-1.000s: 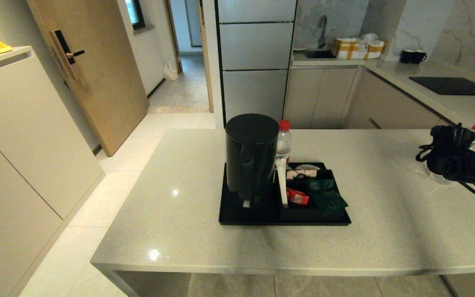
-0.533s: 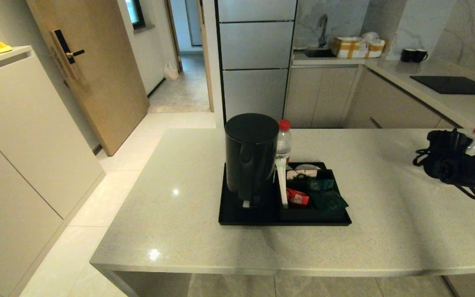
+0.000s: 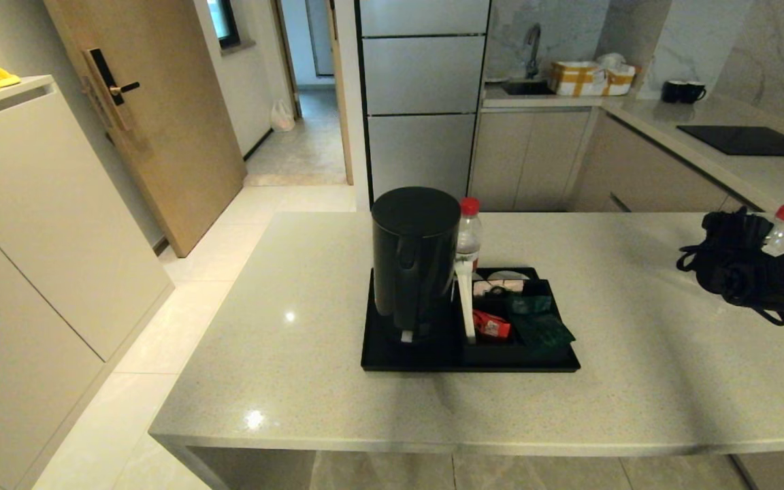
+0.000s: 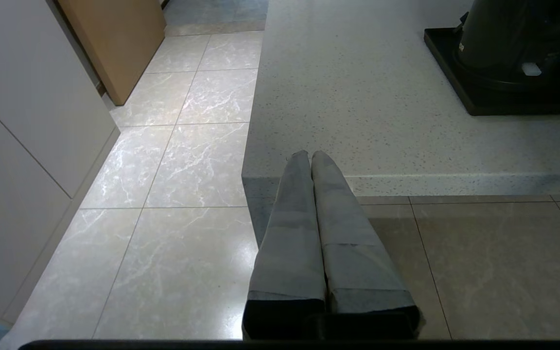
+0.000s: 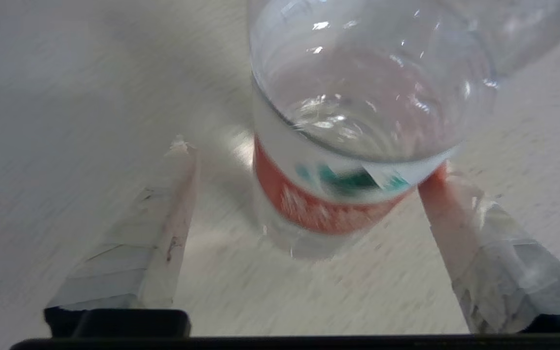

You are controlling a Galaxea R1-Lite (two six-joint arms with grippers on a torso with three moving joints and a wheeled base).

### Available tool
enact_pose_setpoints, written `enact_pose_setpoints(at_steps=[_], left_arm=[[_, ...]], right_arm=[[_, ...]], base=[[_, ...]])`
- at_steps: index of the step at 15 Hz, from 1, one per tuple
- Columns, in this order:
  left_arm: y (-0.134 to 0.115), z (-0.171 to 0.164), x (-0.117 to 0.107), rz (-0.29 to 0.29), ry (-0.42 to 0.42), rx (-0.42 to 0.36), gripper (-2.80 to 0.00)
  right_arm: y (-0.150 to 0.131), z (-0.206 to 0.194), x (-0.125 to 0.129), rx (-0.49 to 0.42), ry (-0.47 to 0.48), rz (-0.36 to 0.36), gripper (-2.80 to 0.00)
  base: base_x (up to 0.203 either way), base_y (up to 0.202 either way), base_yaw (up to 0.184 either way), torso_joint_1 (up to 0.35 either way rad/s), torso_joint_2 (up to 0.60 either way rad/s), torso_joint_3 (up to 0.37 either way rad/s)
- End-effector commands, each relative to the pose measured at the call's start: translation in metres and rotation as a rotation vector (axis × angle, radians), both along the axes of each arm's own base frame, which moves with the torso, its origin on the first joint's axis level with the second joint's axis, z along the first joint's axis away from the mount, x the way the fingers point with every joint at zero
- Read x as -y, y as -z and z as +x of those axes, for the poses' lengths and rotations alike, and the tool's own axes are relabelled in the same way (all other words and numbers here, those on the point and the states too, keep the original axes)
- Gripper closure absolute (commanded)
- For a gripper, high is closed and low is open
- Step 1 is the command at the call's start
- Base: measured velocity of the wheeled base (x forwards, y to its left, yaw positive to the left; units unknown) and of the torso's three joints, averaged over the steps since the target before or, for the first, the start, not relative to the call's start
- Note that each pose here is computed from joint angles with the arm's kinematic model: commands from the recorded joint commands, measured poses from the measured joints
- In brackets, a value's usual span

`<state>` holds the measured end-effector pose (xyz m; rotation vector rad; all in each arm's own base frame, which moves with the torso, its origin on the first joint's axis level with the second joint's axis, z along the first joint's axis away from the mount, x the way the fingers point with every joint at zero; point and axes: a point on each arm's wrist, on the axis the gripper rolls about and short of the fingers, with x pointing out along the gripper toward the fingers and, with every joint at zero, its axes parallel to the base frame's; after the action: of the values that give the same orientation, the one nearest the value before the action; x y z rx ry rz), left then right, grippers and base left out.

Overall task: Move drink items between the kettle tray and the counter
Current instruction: Place it on the right

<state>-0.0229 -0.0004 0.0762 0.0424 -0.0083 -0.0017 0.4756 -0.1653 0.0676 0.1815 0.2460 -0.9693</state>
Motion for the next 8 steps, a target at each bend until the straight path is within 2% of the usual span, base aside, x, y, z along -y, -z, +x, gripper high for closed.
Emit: enact_pose_setpoints(at_steps=[1, 8], left_arm=[[0.0, 0.0, 0.0, 0.001, 0.0, -0.001, 0.0], [0.0, 0.0, 0.0, 0.001, 0.0, -0.001, 0.0]], right_arm=[[-0.016, -0.006, -0.016, 0.015, -0.044, 0.003, -2.8], [-0.055, -0.02, -0.058, 0.047, -0.122, -0.006, -2.8]], base=[[0.0, 0.0, 0.0, 0.0, 0.0, 0.0], [0.0, 0.0, 0.0, 0.0, 0.0, 0.0]])
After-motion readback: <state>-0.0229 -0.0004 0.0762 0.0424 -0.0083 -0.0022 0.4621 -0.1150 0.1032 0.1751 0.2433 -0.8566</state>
